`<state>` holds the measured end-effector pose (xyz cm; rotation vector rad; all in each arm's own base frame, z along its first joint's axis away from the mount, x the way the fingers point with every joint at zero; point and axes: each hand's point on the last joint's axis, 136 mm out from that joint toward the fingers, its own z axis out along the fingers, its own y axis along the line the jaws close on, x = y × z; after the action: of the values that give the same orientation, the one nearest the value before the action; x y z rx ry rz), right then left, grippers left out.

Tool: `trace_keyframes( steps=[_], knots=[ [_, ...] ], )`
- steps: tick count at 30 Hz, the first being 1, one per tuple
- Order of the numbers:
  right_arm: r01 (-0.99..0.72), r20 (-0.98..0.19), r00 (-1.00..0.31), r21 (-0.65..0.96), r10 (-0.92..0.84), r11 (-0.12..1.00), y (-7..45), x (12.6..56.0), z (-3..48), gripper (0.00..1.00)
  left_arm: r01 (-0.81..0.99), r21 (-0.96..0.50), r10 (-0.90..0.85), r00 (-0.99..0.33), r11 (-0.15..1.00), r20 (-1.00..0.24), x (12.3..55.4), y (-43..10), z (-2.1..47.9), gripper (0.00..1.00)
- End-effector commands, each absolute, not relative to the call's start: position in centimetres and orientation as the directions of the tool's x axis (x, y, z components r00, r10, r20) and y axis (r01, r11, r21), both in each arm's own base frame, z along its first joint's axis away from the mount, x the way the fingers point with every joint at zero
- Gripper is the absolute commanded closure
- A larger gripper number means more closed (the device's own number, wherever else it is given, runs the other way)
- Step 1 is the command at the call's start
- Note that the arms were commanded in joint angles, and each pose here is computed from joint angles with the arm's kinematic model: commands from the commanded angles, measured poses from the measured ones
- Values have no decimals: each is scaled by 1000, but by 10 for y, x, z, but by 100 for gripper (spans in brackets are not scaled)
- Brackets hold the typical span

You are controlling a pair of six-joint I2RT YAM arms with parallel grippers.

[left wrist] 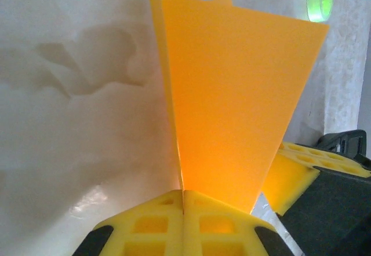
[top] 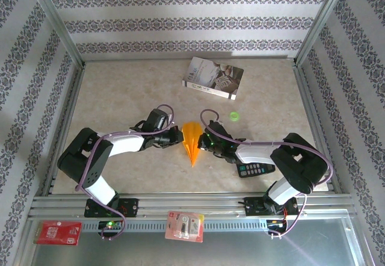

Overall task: Fold a paper plane with a square sheet of paper (pick it up from the middle)
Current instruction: Turn over a paper plane at the center of the table.

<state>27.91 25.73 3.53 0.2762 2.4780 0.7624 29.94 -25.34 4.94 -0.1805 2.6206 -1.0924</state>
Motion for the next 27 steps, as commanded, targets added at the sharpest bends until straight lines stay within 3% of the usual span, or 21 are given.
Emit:
trace_keyframes(
  steps=[1,17,27],
  knots=[
    [54,-453,-806,583,380,811,250,287,45,100,26,-729,-238,-937,684,-257,310,-248,60,100],
    [111,-441,-798,562,411,820,236,284,29,100,-33,-754,-263,-946,656,-187,307,-247,32,100],
    [107,-429,-809,564,402,819,235,285,26,99,-32,-756,-260,-948,653,-184,305,-247,31,93]
  ],
)
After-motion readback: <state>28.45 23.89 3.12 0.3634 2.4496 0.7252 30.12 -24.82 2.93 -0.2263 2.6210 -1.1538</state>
